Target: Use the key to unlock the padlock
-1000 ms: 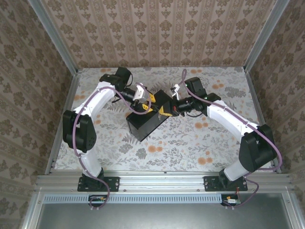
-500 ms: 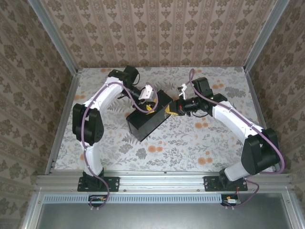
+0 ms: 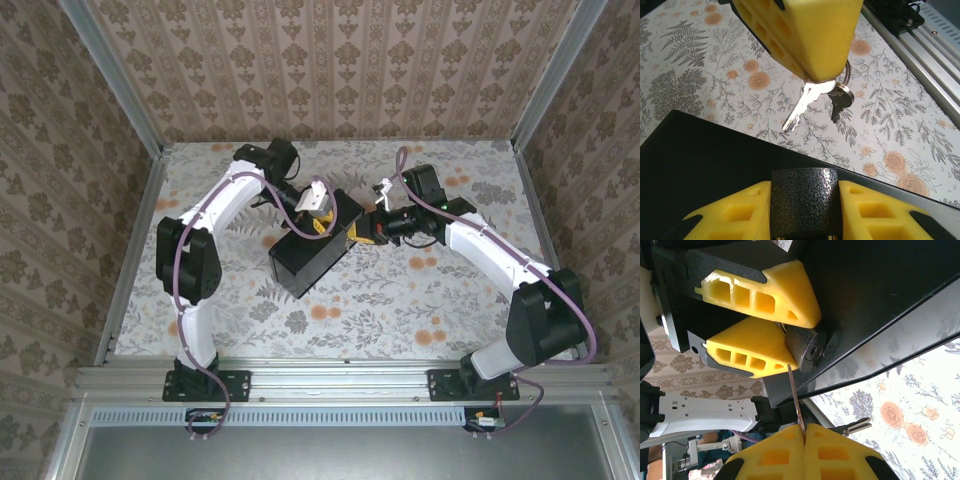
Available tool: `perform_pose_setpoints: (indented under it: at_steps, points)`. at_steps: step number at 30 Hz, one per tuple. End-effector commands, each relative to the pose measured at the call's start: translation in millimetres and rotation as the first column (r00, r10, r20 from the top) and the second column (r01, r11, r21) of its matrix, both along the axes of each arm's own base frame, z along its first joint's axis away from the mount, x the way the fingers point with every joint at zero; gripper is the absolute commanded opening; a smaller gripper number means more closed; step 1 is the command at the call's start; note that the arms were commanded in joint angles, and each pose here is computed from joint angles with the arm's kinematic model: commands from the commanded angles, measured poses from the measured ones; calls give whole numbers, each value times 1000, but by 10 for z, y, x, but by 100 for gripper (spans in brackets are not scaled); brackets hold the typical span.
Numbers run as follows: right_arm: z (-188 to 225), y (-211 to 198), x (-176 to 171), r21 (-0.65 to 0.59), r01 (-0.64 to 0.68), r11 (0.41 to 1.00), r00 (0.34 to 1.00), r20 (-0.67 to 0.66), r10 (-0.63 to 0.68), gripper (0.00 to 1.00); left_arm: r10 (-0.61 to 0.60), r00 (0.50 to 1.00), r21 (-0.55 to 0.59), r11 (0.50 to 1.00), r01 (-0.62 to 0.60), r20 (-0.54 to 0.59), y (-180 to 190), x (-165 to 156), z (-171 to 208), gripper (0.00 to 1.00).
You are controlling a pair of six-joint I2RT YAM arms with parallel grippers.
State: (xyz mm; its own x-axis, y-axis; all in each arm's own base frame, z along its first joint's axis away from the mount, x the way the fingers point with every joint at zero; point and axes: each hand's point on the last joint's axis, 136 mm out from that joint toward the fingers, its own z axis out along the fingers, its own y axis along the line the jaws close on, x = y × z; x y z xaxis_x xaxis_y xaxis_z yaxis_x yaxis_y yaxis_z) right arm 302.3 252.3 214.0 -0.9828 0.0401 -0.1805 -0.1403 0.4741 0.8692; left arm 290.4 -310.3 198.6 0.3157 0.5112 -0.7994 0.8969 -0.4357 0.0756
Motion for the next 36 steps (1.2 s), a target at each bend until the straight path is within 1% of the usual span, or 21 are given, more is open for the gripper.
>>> perform_pose_setpoints:
  at_steps: [1, 4, 8, 14, 22, 26, 36]
  points:
    - [14, 21, -86, 8, -36, 999, 999, -12, 36, 0, -19, 1000, 46, 999, 19, -7, 21, -27, -135, 26]
    - [21, 20, -93, 8, -38, 999, 999, -13, 38, 0, -8, 1000, 20, 1000, 8, 6, 15, -31, -79, 23]
    - [31, 28, -150, 19, -59, 998, 998, -21, 59, 0, 13, 999, -68, 998, -11, 32, 23, -34, 119, 19]
    - [81, 69, -249, 47, -96, 994, 995, -17, 97, 0, 7, 999, -164, 987, 0, 41, 40, -173, 350, 17]
    - [46, 113, -235, 54, -112, 992, 993, -28, 114, 0, 14, 999, -188, 982, -8, 34, 49, -208, 379, 15]
    - [-8, 121, -226, 53, -117, 992, 992, -40, 119, 0, 16, 999, -228, 974, -7, 39, 46, -218, 452, 14]
    - [-22, 180, -190, 93, -141, 986, 988, -47, 146, 0, 12, 998, -263, 965, 4, 61, 52, -264, 517, 14]
